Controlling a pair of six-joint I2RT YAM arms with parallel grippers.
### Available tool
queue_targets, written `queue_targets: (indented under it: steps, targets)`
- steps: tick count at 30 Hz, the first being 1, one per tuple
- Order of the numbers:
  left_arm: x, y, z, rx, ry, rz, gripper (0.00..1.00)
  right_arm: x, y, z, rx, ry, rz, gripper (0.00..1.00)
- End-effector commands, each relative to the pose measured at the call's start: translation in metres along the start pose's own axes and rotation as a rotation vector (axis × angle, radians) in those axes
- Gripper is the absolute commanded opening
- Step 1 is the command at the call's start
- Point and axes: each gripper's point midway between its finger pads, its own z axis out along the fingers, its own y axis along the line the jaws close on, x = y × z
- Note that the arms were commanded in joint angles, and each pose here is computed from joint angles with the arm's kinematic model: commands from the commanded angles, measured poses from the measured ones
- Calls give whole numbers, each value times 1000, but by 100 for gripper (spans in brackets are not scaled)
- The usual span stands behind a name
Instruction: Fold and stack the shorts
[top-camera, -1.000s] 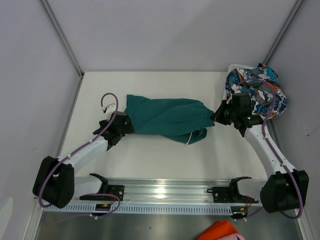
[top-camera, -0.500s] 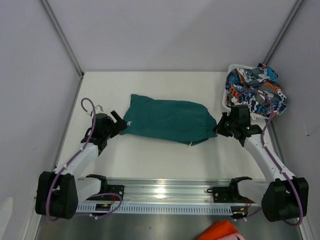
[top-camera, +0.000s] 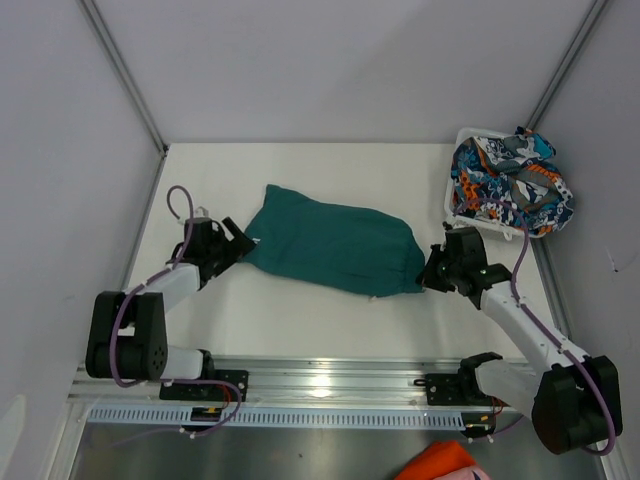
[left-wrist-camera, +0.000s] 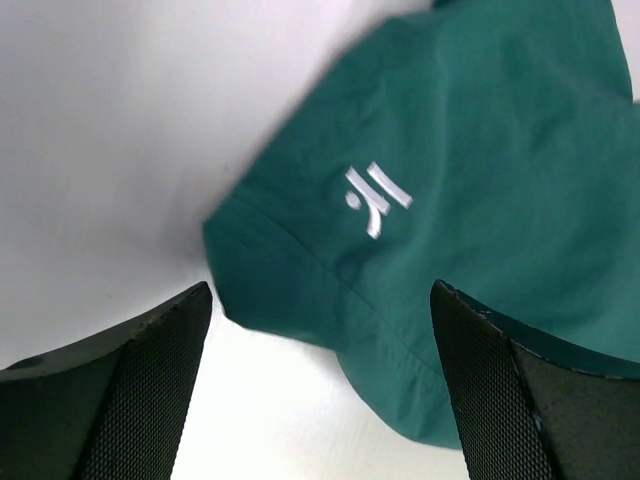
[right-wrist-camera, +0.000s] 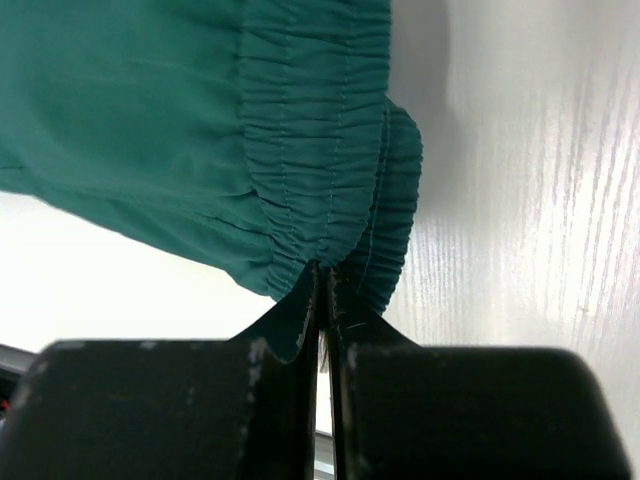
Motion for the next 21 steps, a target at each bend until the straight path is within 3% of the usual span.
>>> queue_targets:
  steps: [1,13,16,17,21]
  targets:
    - [-33,-2,4,36,-64,-32,91,6,-9,11,35,3,16,0]
    - [-63,-1,-1,42,-119,-90,86,22,-20,22,85,17,11,0]
    - [-69,-9,6,69,-101,-89,79,23,-21,22,93,16,5,0]
    - [-68,-9,11,69,-86,-88,71,23,-21,22,93,16,2,0]
    - [-75,-17,21,90,-57,-61,59,23,-21,23,94,14,1,0]
